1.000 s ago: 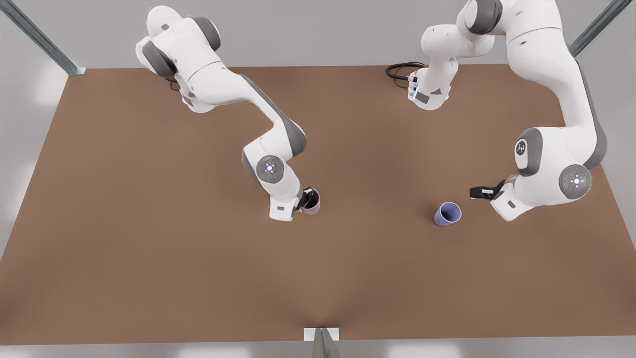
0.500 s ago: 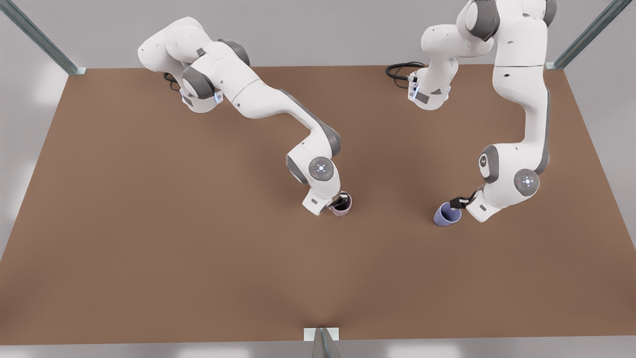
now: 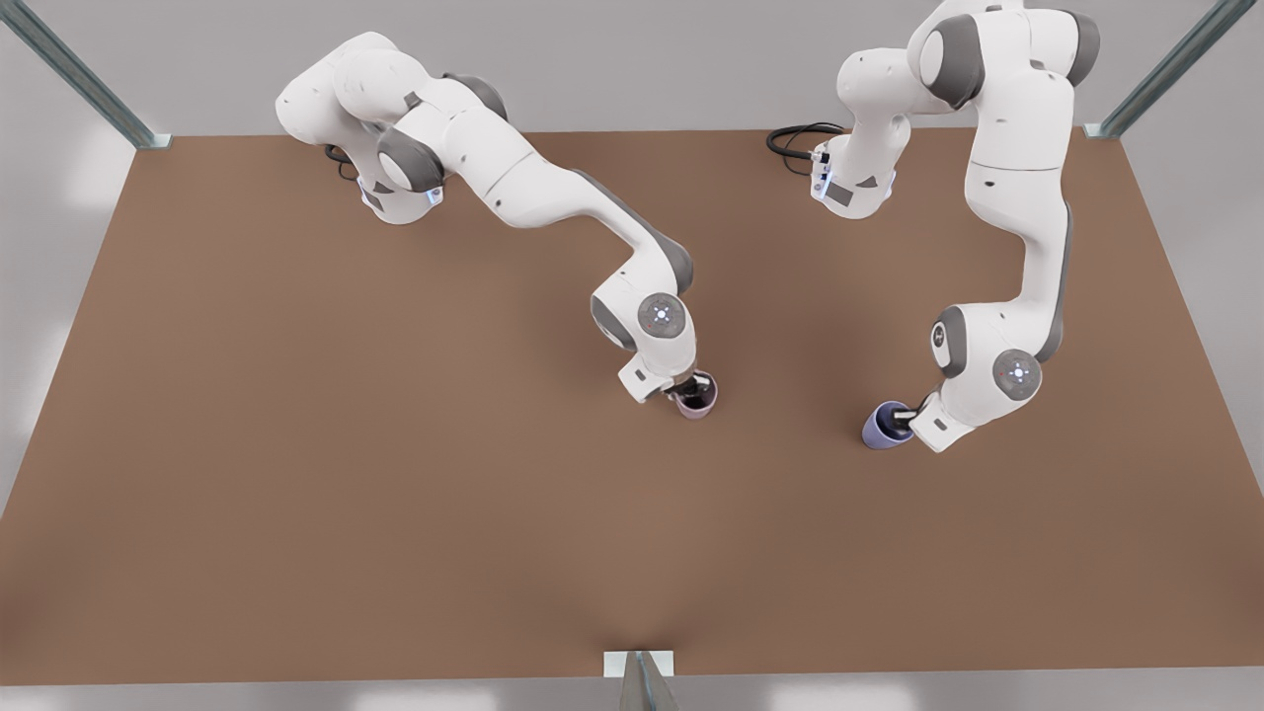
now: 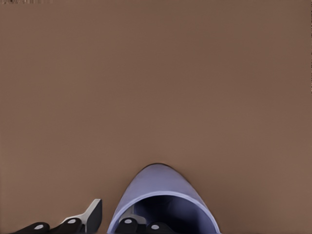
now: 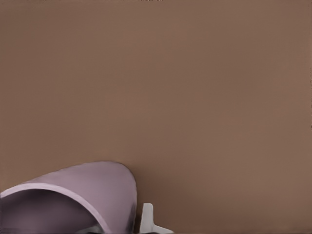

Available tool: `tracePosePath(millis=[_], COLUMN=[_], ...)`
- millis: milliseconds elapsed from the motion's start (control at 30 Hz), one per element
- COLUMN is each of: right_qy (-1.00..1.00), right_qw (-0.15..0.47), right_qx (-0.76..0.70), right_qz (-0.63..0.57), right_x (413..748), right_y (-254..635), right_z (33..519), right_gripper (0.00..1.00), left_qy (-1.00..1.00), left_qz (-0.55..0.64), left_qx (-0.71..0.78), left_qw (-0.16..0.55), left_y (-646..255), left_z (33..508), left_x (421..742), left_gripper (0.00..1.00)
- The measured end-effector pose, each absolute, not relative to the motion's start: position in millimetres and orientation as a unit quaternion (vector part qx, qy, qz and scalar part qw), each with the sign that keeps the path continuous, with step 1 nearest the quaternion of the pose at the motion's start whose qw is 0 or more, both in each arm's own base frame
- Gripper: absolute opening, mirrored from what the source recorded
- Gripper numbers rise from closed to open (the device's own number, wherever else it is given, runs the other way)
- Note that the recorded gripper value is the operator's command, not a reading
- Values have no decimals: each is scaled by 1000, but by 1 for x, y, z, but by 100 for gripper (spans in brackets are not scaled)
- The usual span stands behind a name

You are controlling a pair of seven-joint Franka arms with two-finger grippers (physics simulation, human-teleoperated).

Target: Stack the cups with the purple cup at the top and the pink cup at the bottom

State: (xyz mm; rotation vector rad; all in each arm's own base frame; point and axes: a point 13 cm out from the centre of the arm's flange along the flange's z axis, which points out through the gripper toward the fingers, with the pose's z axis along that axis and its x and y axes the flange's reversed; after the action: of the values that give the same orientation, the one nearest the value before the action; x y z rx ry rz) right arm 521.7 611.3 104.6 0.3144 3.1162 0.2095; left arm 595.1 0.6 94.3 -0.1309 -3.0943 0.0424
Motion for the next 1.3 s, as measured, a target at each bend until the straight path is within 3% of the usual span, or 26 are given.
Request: tracePosePath(millis=[67, 233, 400, 567, 767, 833, 900, 967, 1000, 1167, 1300], right_qy=[991, 987, 983, 981, 975, 967, 950, 924, 912, 899, 924], right_qw=[3, 5, 1, -2, 6, 11, 18, 31, 33, 58, 40], right_qx=[114, 143, 165, 181, 202, 236, 294, 363, 393, 430, 380], right_qz=[67, 75, 77, 75, 95, 94, 101, 118, 117, 53, 18], right_x=[523, 525, 524, 523, 530, 555, 597, 642, 648, 643, 625], right_y=[611, 614, 615, 613, 606, 544, 438, 310, 246, 5, -42], right_z=[105, 119, 128, 128, 184, 230, 289, 353, 371, 428, 440], right_gripper=[70, 71, 71, 71, 73, 80, 100, 100, 100, 100, 100], left_qy=[-999, -999, -998, -997, -996, -995, -994, -992, -990, -987, -988], left_qz=[15, 16, 18, 24, 31, 35, 42, 50, 55, 67, 72], left_qx=[-43, -46, -52, -65, -84, -88, -98, -116, -127, -146, -130], left_qw=[21, 15, 1, -18, -12, -9, -8, 2, 8, 25, 35], left_y=[-1, -4, -11, -31, -73, -88, -117, -159, -185, -286, -339], left_z=[94, 100, 125, 179, 226, 240, 260, 269, 270, 274, 264], left_x=[596, 599, 607, 614, 612, 610, 609, 598, 589, 561, 553], left_gripper=[30, 21, 21, 21, 21, 21, 21, 21, 21, 21, 21])
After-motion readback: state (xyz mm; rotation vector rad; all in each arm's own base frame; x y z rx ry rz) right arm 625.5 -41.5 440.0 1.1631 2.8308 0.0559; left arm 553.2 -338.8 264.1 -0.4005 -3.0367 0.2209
